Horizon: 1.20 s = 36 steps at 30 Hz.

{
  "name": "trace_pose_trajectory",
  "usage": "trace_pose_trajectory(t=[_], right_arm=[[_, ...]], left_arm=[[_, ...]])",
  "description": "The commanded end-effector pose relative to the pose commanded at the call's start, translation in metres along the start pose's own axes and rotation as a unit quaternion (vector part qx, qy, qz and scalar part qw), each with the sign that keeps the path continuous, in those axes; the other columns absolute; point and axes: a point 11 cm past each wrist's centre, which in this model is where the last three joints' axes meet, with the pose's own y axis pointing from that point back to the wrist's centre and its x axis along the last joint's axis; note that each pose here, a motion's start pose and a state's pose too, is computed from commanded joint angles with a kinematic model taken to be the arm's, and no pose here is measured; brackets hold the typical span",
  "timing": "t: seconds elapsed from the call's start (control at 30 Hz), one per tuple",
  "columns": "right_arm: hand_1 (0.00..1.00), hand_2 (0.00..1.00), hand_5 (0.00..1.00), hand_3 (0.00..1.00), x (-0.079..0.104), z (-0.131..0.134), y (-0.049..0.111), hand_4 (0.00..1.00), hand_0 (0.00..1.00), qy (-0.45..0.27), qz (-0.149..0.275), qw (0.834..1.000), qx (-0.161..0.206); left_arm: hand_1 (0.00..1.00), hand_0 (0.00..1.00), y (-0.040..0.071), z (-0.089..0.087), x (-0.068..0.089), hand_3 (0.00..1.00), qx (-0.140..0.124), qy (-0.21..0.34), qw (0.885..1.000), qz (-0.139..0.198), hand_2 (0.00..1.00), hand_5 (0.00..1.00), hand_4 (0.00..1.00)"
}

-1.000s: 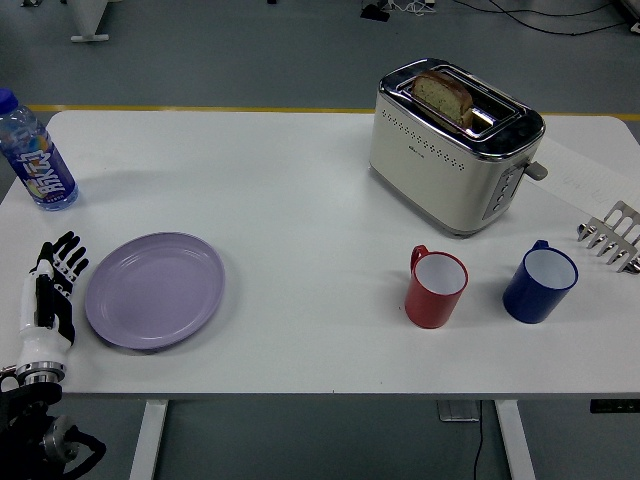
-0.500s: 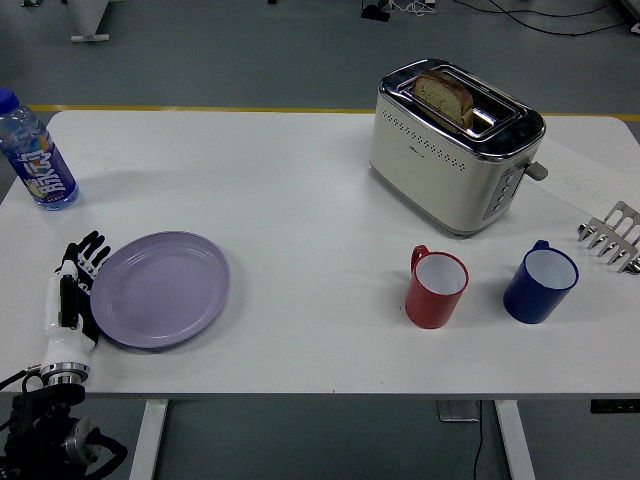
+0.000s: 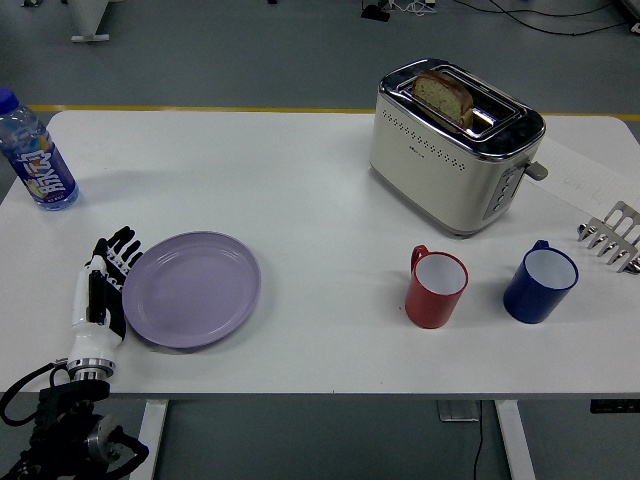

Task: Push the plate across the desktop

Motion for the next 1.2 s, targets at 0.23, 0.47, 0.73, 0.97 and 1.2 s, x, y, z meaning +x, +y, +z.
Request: trace_pose_trajectory(t=[0.23, 0.47, 0.73, 0.97, 1.2], right_arm=[[0.64, 0.75, 0.491, 0.735, 0.001, 0.002, 0.0, 0.478, 0.689, 0.001, 0.001, 1.0, -0.003], [0.641, 0.749, 0.492, 0.735, 0.002, 0.005, -0.001, 0.479, 0.689, 0.003, 0.002, 1.0, -0.005], [0.64, 0.749, 0.492, 0.735, 0.003, 0.005, -0.001, 0.479, 0.689, 0.005, 0.003, 1.0, -0.005], [0.64, 0.748, 0.492, 0.735, 0.003, 0.002, 0.0, 0.479, 0.689, 0.004, 0.003, 1.0, -0.001], [0.639, 0.748, 0.492, 0.734, 0.002, -0.001, 0.0, 0.479, 0.689, 0.004, 0.004, 1.0, 0.003]], left_arm=[[0.833, 0.797, 0.005, -0.007, -0.014, 0.727, 0.012, 0.009, 1.0, -0.019, 0.852, 0.998, 0.486], [0.833, 0.796, 0.008, -0.009, -0.031, 0.727, 0.015, 0.018, 0.999, -0.041, 0.851, 0.998, 0.486], [0.832, 0.796, 0.012, -0.013, -0.047, 0.724, 0.021, 0.025, 0.997, -0.063, 0.851, 0.998, 0.482], [0.831, 0.795, 0.014, -0.012, -0.067, 0.722, 0.022, 0.031, 0.995, -0.093, 0.85, 0.998, 0.479], [0.83, 0.793, 0.017, -0.013, -0.08, 0.72, 0.027, 0.042, 0.993, -0.11, 0.85, 0.998, 0.471]])
